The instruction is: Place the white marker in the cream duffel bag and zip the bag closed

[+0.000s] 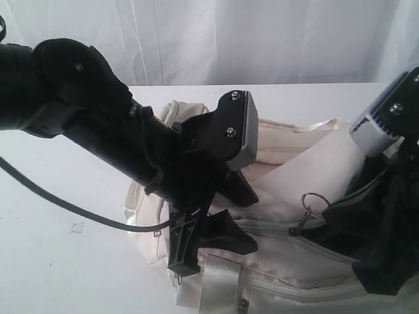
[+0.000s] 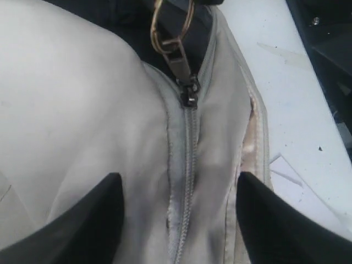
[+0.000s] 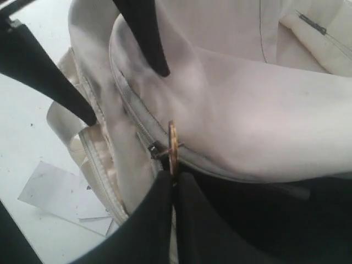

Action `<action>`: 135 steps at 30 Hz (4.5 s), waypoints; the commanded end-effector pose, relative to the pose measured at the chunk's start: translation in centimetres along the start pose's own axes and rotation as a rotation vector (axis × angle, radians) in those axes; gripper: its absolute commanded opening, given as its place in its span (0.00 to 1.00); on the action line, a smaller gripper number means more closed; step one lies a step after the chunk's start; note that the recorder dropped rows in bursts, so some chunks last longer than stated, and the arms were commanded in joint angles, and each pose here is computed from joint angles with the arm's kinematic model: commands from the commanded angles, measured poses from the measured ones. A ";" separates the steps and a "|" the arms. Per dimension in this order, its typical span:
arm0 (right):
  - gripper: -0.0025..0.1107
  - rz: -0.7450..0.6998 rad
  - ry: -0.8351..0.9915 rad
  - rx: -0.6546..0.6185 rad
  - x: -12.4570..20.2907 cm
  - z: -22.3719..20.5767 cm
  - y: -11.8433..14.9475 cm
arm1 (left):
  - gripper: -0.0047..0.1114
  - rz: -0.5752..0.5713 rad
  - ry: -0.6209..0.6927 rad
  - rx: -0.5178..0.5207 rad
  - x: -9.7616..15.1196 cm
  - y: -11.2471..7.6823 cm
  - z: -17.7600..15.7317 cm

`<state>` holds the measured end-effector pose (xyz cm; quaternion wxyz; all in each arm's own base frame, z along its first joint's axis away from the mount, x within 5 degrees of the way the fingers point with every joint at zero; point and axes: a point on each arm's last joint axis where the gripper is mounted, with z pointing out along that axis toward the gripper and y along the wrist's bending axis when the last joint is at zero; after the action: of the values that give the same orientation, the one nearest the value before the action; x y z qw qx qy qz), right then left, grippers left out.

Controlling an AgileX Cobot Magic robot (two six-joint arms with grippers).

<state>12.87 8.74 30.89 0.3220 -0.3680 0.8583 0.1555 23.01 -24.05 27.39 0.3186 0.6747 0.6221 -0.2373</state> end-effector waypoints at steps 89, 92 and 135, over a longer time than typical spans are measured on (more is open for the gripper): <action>0.02 0.049 0.048 0.226 1.0 -1.3 -1.6 | 0.57 -0.117 -0.005 -0.189 -1.7 -0.5 -1.8; 0.02 0.049 0.048 0.226 1.0 -1.3 -1.6 | 0.57 -0.115 -0.002 -0.205 -1.7 -0.3 -0.8; 0.02 0.034 0.123 0.306 1.7 -1.6 -2.2 | 0.04 -0.121 0.178 -0.213 -0.1 -0.3 -1.4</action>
<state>13.03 5.90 30.79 0.3193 -0.3091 0.8956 0.0226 22.71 -24.12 27.87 0.3267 0.6193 0.6999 -0.1406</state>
